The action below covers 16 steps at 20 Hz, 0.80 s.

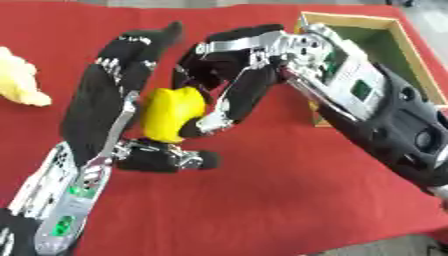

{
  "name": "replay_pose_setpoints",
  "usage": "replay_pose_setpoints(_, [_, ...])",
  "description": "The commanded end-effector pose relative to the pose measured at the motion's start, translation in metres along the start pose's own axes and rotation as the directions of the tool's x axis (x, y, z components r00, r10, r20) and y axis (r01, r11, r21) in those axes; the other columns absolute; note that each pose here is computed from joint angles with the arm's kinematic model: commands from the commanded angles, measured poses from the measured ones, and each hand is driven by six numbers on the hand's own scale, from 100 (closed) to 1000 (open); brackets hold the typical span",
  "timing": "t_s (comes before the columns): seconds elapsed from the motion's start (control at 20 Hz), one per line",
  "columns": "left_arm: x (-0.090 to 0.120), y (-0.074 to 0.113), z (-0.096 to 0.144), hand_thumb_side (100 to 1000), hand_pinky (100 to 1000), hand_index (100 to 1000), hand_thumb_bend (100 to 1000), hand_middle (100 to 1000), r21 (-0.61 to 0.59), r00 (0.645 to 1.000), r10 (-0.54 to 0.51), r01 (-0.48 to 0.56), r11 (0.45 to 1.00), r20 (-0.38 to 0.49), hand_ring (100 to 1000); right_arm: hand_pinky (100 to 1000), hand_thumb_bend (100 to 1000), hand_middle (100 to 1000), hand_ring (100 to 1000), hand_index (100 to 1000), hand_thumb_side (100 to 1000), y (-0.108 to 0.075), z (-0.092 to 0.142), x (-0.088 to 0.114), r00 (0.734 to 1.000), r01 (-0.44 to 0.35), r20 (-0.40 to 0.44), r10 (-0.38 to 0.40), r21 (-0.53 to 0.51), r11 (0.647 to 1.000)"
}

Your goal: Pick up the objects with one hand, pass them to the other hand, and then place them into the box on the other side of the table.

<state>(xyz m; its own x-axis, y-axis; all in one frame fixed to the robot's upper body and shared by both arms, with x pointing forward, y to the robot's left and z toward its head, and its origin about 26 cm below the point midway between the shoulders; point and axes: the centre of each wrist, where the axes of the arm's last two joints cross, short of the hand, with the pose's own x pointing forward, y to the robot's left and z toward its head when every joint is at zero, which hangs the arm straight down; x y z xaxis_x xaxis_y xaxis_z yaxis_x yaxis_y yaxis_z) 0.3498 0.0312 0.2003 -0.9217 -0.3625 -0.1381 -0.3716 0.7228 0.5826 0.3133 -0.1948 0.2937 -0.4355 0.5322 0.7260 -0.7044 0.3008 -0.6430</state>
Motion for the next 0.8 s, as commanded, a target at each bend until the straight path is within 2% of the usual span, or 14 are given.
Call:
replay_pose_setpoints(0.05, [0.0, 0.001, -0.005, 410, 796, 1000, 1000, 737, 0.012, 1.0, -0.025, 0.025, 1.0, -0.008, 761, 720, 414, 266, 678, 387, 100, -0.004, 0.004, 0.004, 1.0, -0.006, -0.015, 0.007, 0.009, 1.0])
replay_pose_setpoints(0.55, [-0.003, 0.0, 0.0, 415, 795, 1000, 1000, 736, -0.039, 0.999, -0.044, 0.044, 0.998, -0.004, 762, 719, 410, 266, 679, 384, 100, -0.008, 0.009, 0.001, 1.0, 0.02, -0.019, -0.02, -0.022, 1.0])
replay_pose_setpoints(0.8, [-0.01, 0.002, 0.014, 400, 787, 1000, 1000, 722, -0.06, 0.997, -0.062, 0.059, 0.996, -0.036, 752, 720, 390, 267, 682, 387, 100, -0.015, 0.021, 0.0, 1.0, 0.027, -0.015, -0.028, -0.077, 0.997])
